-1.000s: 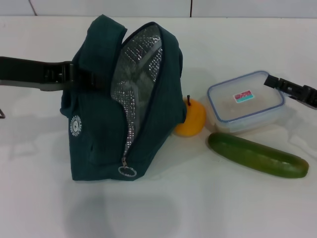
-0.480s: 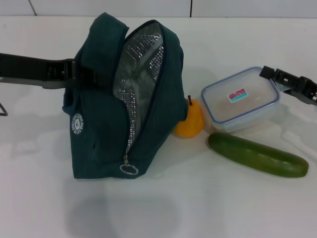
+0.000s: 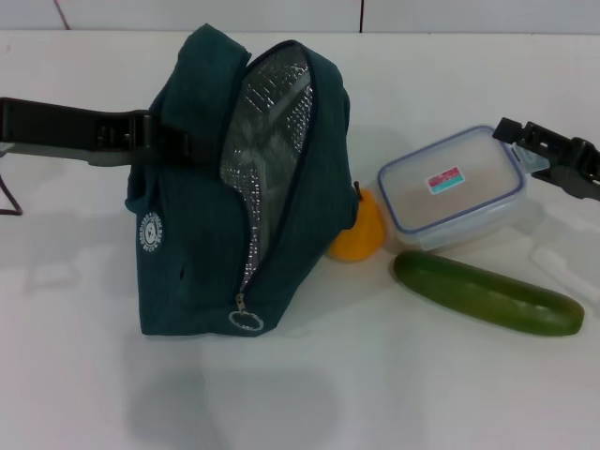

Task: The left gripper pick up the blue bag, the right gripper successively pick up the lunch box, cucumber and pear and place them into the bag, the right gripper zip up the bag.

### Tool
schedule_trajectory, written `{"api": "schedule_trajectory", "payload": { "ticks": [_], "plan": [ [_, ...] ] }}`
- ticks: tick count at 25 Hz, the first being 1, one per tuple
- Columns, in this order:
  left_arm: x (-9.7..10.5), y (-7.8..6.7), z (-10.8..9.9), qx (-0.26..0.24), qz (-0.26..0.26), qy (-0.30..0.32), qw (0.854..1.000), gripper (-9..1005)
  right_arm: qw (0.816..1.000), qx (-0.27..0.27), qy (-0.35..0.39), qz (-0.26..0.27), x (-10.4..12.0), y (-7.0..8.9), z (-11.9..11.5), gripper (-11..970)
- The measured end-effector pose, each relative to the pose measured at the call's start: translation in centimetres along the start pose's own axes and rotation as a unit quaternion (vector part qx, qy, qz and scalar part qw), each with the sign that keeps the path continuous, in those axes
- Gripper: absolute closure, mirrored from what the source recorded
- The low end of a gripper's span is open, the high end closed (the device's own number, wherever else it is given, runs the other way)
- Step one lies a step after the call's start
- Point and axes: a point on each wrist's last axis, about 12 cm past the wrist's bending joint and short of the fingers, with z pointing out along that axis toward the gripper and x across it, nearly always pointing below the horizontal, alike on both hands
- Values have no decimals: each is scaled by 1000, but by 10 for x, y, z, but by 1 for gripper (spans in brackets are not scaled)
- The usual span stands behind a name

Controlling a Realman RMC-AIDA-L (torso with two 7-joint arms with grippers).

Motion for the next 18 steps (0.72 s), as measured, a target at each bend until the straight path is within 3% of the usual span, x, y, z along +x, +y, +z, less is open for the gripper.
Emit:
{"api": "schedule_trajectory", "payload": {
  "ticks": [16,18],
  "plan": [
    [2,4,3,5,1,6,1000,955,999,-11,-1,34,7,2,3,272],
    [2,4,3,5,1,5,1000,955,999,-12,1,35,7,3,5,357]
  ]
}}
